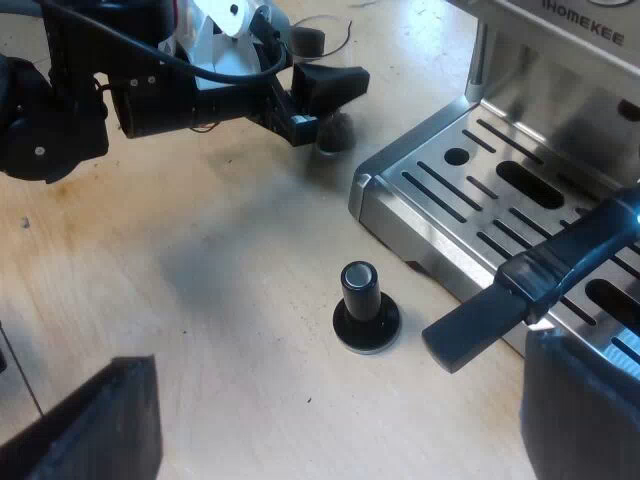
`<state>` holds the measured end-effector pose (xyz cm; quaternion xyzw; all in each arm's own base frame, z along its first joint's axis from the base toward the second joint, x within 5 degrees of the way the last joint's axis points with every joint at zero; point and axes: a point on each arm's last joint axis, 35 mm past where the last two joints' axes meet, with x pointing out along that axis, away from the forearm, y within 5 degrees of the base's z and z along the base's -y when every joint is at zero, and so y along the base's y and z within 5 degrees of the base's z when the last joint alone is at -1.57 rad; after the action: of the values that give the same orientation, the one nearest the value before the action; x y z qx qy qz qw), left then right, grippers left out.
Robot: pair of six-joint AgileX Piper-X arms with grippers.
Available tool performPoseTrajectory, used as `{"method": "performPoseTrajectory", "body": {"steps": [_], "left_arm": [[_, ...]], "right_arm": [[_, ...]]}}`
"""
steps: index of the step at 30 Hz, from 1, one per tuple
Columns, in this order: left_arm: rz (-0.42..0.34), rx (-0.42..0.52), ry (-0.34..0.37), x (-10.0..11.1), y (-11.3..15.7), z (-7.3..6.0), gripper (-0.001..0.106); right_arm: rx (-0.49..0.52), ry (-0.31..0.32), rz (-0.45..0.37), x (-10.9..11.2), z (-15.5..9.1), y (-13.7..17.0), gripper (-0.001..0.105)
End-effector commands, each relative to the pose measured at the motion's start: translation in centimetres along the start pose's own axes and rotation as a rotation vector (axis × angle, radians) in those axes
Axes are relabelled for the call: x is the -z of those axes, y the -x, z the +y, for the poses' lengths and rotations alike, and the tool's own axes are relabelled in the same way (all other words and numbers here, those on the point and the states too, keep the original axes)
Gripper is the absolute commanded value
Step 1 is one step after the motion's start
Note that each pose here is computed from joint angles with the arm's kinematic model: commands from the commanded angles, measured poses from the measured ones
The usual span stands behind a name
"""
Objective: Pour the beans into the coffee machine
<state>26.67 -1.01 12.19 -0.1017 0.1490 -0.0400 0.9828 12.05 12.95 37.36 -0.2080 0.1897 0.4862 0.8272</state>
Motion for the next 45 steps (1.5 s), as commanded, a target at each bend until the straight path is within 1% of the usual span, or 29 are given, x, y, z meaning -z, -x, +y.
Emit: {"method": "performPoseTrajectory", "body": {"steps": [1, 2, 6, 12, 13, 15, 19, 21, 23, 27, 30, 31, 33, 35, 36, 38, 41, 42, 44, 45], "left_arm": [[-0.005, 0.007, 0.003, -0.2, -0.1, -0.2, 0.040], [-0.003, 0.008, 0.003, -0.3, 0.0, -0.2, 0.038], [0.015, 0.004, 0.005, -0.7, 0.3, -0.3, 0.038], [0.018, 0.004, 0.003, -2.7, 1.8, -0.8, 0.038], [0.007, 0.006, 0.002, -3.3, 2.2, -1.0, 0.038], [0.028, 0.002, 0.004, -3.7, 2.8, -1.1, 0.037], [0.027, 0.002, 0.002, -5.2, 4.7, -1.6, 0.037], [0.016, 0.004, 0.001, -5.9, 5.5, -1.8, 0.037], [-0.007, 0.009, -0.001, -7.0, 7.0, -2.1, 0.037], [-0.030, 0.013, -0.009, -8.2, 9.3, -2.5, 0.037], [-0.005, 0.008, -0.053, -8.4, 11.1, -2.7, 0.037], [0.000, 0.007, -0.079, -8.4, 11.8, -2.8, 0.037], [0.009, 0.006, -0.095, -8.5, 12.8, -2.9, 0.037], [0.025, 0.004, -0.098, -8.8, 14.2, -3.1, 0.037], [0.024, 0.006, -0.098, -9.0, 14.5, -3.1, 0.037], [0.044, 0.009, -0.097, -9.4, 15.2, -3.3, 0.037], [0.065, 0.009, -0.114, -10.9, 16.6, -3.7, 0.037], [0.065, 0.010, -0.114, -11.0, 16.6, -3.7, 0.037], [0.042, 0.024, -0.117, -12.6, 17.2, -4.2, 0.037], [0.036, 0.025, -0.118, -12.9, 17.3, -4.2, 0.037]], "right_arm": [[0.002, 0.008, -0.023, -0.5, 0.0, 0.4, 0.079], [0.002, 0.008, -0.023, -0.5, 0.0, 0.4, 0.079], [0.021, 0.008, -0.017, -0.4, -0.1, 0.4, 0.079], [0.091, 0.009, -0.009, -0.5, -0.4, 0.4, 0.079], [0.097, 0.011, -0.017, -0.6, -0.4, 0.4, 0.079], [0.104, 0.014, -0.038, -0.8, -0.5, 0.4, 0.079], [0.118, 0.021, -0.083, -1.3, -0.6, 0.4, 0.079], [0.123, 0.024, -0.098, -1.5, -0.7, 0.5, 0.079], [0.129, 0.027, -0.118, -1.7, -0.7, 0.5, 0.079], [0.135, 0.030, -0.136, -1.9, -0.8, 0.5, 0.079], [0.164, 0.028, -0.136, -2.0, -0.9, 0.6, 0.079], [0.180, 0.025, -0.139, -2.0, -1.0, 0.6, 0.079], [0.200, 0.010, -0.154, -2.2, -1.1, 0.6, 0.079], [0.215, 0.003, -0.191, -2.6, -1.2, 0.7, 0.079], [0.219, 0.004, -0.202, -2.7, -1.2, 0.8, 0.079], [0.234, 0.011, -0.255, -3.3, -1.4, 0.9, 0.079], [0.254, 0.006, -0.335, -4.1, -1.6, 1.2, 0.079], [0.257, 0.006, -0.345, -4.2, -1.6, 1.3, 0.079], [0.274, 0.014, -0.405, -4.8, -1.7, 1.6, 0.079], [0.277, 0.015, -0.418, -5.0, -1.8, 1.6, 0.079]]}}
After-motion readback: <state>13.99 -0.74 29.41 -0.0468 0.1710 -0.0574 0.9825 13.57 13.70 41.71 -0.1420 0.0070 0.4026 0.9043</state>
